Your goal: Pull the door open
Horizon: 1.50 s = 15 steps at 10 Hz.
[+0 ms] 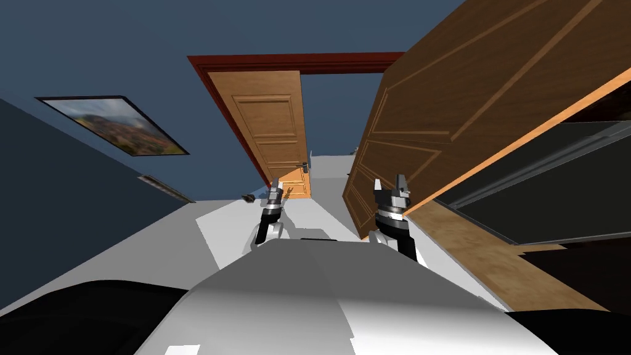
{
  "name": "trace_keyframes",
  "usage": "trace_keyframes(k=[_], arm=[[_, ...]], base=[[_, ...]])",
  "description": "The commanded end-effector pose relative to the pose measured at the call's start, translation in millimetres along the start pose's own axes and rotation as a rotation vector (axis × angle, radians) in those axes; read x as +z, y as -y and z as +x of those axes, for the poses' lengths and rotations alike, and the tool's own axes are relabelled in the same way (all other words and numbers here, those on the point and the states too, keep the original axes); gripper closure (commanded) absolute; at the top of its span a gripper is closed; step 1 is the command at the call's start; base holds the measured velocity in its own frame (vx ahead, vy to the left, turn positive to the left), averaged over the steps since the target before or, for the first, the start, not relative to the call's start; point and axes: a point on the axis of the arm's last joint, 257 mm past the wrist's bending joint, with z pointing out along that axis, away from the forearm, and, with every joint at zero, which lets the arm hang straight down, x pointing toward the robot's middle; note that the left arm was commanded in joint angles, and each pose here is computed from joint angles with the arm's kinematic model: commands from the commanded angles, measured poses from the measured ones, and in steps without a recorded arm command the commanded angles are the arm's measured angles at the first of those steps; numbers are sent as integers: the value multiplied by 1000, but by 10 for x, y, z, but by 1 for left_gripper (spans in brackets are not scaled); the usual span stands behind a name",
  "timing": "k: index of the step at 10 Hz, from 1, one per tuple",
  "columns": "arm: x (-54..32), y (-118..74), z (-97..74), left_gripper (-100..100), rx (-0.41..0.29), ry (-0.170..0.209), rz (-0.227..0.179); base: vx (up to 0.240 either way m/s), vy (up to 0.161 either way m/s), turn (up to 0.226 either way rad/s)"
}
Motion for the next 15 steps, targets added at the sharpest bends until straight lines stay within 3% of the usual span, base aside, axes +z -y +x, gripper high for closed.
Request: trace_keyframes(k=[1, 15], arm=[[4, -118, 3, -100, -7, -5, -20], [-78, -1285, -102, -100, -81, -20, -247]], base=[[70, -2, -16], [97, -7, -36]])
